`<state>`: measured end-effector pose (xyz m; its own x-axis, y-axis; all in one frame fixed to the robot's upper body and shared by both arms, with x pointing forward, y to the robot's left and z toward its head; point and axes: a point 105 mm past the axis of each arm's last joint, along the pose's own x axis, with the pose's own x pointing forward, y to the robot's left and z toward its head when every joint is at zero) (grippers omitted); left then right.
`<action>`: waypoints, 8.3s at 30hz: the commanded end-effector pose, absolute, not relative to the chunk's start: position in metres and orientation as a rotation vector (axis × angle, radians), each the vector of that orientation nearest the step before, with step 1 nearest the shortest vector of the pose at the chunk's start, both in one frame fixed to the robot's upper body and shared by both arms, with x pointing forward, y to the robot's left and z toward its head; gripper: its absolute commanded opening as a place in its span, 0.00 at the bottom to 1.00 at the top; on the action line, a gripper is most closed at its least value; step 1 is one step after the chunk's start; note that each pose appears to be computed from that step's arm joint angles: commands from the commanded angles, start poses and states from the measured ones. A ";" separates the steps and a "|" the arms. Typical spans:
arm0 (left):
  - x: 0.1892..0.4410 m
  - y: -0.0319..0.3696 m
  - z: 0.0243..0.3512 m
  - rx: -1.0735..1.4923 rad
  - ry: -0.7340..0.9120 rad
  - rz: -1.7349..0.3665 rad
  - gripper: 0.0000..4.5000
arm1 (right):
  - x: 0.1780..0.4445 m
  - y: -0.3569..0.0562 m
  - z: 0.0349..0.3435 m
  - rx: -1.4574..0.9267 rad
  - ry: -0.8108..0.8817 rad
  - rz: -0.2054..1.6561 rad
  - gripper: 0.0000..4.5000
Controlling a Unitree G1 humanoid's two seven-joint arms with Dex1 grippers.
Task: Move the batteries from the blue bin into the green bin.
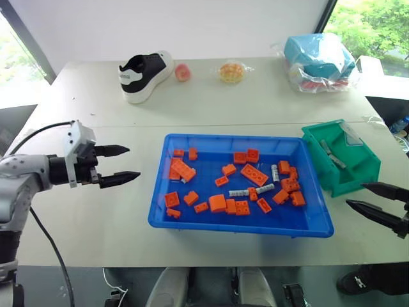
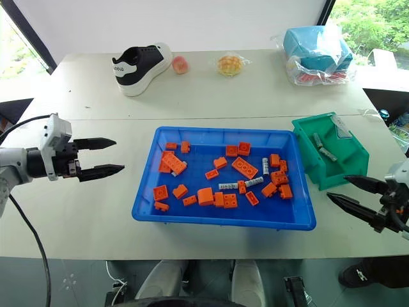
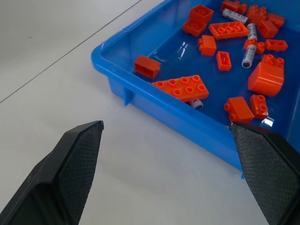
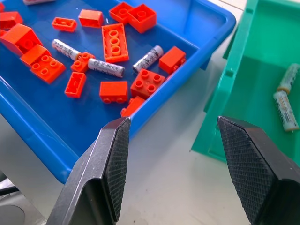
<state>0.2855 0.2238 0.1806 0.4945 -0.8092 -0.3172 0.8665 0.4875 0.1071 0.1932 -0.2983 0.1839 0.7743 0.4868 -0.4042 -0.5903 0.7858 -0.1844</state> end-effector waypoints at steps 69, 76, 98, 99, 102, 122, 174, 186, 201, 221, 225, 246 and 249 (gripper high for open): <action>0.250 0.209 0.202 0.275 0.226 -1.080 1.00 | 0.333 0.038 0.135 -0.369 0.362 1.099 0.99; 0.254 0.208 0.206 0.266 0.216 -1.078 1.00 | 0.344 0.043 0.130 -0.386 0.329 1.074 0.81; 0.262 0.202 0.206 0.270 0.193 -1.090 1.00 | 0.344 -0.024 0.149 -0.355 0.327 0.969 0.48; 0.262 0.201 0.206 0.268 0.193 -1.097 1.00 | 0.343 -0.039 0.157 -0.361 0.314 0.939 0.48; 0.261 0.198 0.205 0.261 0.190 -1.106 1.00 | 0.340 -0.071 0.179 -0.364 0.271 0.857 0.48; 0.277 0.173 0.208 0.241 0.144 -1.197 1.00 | 0.345 -0.283 0.228 -0.501 0.286 0.176 0.99; 0.251 0.143 0.215 0.252 0.137 -1.359 1.00 | 0.310 -0.127 0.188 -0.558 0.281 1.071 0.01; 0.258 0.134 0.214 0.250 0.117 -1.409 1.00 | 0.333 -0.284 0.245 -0.496 0.302 0.282 0.01; 0.261 0.125 0.217 0.250 0.094 -1.453 1.00 | 0.338 -0.251 0.250 -0.533 0.227 0.461 0.90; 0.248 0.124 0.218 0.255 0.087 -1.422 1.00 | 0.320 -0.149 0.140 -0.740 0.475 1.245 0.90; 0.247 0.125 0.218 0.254 0.086 -1.407 1.00 | 0.318 -0.148 0.131 -0.737 0.489 1.262 0.85; 0.255 0.118 0.221 0.254 0.067 -1.451 1.00 | 0.319 -0.154 0.144 -0.647 0.438 1.125 0.06; 0.257 0.117 0.221 0.253 0.063 -1.459 1.00 | 0.318 -0.153 0.150 -0.664 0.416 1.100 0.31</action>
<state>0.2575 0.1172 0.2151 0.1169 -0.9721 -0.2032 0.9905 0.0991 0.0956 0.3188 -0.1553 0.1349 0.3743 0.6671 -0.6441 -0.9266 0.2954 -0.2326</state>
